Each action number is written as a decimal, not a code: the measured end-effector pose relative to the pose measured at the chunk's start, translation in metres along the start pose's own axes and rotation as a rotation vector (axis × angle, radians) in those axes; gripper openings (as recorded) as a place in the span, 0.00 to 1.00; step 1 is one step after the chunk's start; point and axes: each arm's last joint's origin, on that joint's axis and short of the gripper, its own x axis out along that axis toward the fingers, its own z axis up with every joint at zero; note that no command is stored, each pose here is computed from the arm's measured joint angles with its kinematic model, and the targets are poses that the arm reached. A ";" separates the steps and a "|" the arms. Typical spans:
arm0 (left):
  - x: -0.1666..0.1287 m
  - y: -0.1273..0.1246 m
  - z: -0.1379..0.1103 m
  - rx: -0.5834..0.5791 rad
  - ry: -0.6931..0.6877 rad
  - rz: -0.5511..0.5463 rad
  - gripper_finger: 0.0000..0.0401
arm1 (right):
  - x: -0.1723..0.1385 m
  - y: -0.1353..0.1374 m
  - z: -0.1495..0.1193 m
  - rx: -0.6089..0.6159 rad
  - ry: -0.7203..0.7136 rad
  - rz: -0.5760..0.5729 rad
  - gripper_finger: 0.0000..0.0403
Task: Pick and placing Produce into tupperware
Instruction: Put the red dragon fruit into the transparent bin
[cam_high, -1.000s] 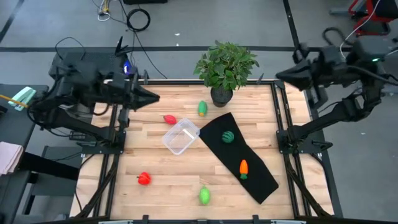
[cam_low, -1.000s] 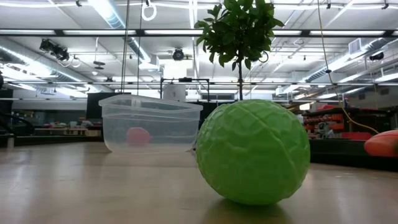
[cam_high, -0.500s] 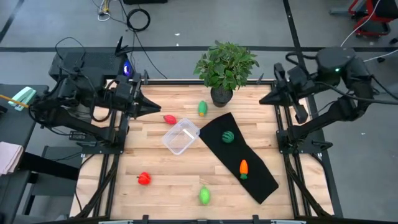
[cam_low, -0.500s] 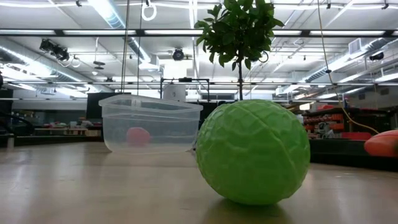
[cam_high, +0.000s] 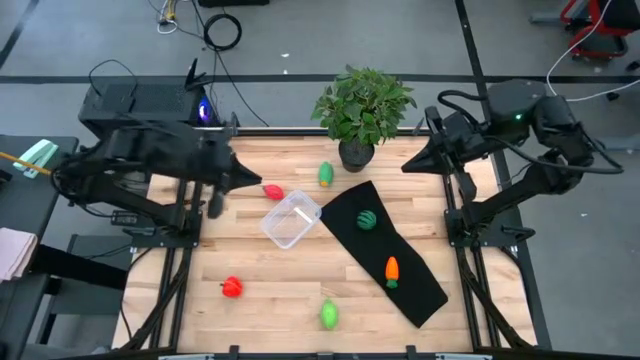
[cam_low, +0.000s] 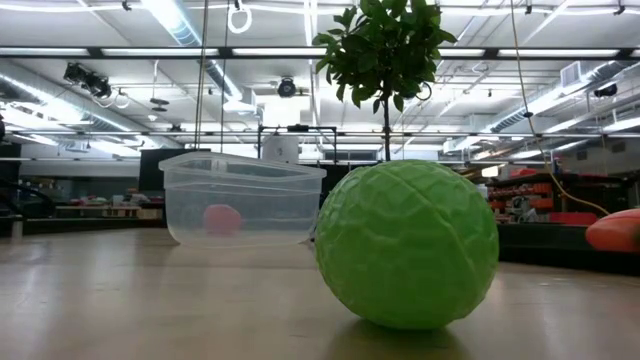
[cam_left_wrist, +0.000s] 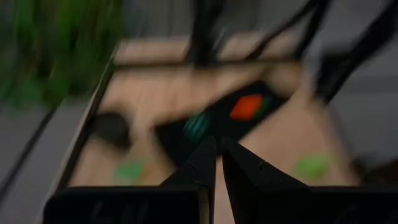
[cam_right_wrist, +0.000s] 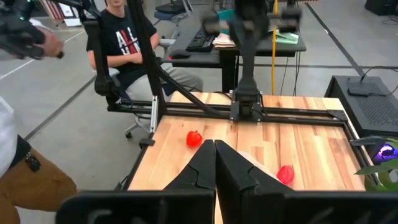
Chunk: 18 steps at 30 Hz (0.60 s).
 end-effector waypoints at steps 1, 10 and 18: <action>0.006 0.002 -0.006 0.017 0.076 0.031 0.10 | 0.000 0.000 0.000 -0.005 0.000 -0.005 0.02; 0.057 0.034 -0.034 -0.190 0.490 0.226 0.35 | 0.009 -0.002 0.003 -0.007 -0.009 -0.025 0.15; 0.111 0.040 -0.061 0.102 0.771 0.049 0.69 | 0.012 -0.003 0.003 0.016 -0.005 -0.025 0.27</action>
